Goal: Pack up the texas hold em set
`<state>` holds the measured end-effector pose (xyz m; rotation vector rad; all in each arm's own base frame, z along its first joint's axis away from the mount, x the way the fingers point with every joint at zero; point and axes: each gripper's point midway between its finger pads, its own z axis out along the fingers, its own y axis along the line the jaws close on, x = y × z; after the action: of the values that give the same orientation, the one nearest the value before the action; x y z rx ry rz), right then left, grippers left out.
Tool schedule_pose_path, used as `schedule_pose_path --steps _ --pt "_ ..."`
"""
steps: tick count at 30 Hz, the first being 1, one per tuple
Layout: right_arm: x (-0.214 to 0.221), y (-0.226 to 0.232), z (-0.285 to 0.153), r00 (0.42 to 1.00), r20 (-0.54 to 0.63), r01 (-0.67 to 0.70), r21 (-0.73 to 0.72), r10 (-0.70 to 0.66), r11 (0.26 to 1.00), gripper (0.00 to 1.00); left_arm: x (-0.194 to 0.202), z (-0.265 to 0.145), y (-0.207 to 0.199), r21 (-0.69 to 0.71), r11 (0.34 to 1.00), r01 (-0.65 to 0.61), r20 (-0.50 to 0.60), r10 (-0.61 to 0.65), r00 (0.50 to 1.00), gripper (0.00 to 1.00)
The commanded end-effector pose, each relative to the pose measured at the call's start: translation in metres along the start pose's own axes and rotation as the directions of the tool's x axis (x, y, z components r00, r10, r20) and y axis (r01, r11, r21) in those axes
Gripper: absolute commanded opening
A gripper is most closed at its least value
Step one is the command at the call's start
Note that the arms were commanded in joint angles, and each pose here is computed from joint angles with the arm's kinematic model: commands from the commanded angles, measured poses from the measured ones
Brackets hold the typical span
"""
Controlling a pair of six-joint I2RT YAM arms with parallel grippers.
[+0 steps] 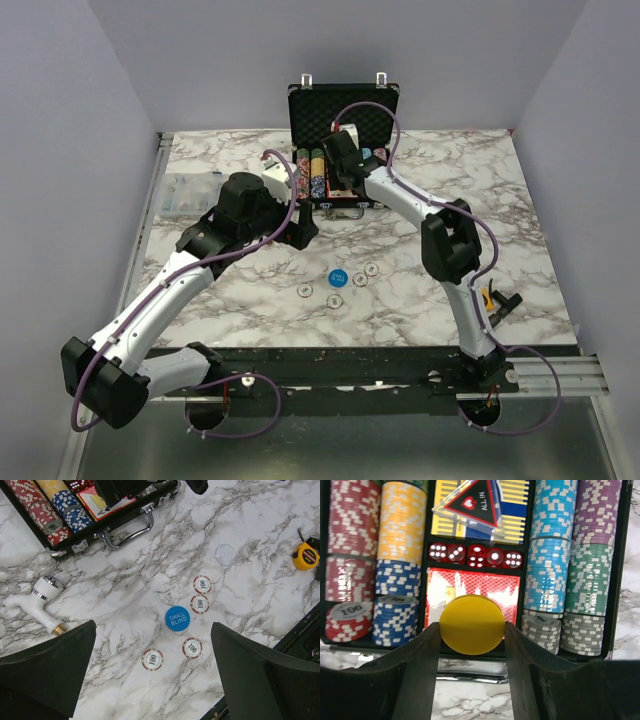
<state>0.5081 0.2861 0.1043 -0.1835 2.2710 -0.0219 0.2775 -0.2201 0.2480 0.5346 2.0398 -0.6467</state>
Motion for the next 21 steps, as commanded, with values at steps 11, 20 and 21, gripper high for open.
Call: schedule_pose_path --steps 11,20,21 --pt "0.021 -0.026 0.035 0.995 -0.078 0.064 0.080 -0.058 0.995 0.58 -0.008 -0.005 -0.010 0.040 0.999 -0.003 0.022 0.002 1.000 0.97" --pt "0.019 -0.026 0.034 0.993 -0.086 0.081 0.077 -0.075 0.994 0.79 -0.006 -0.002 -0.012 0.054 0.999 0.001 0.010 -0.002 1.000 0.97" --pt "0.017 -0.026 0.031 0.994 -0.087 0.079 0.074 -0.072 0.994 0.79 -0.005 -0.002 -0.011 0.051 0.999 0.000 0.007 -0.001 1.000 0.97"
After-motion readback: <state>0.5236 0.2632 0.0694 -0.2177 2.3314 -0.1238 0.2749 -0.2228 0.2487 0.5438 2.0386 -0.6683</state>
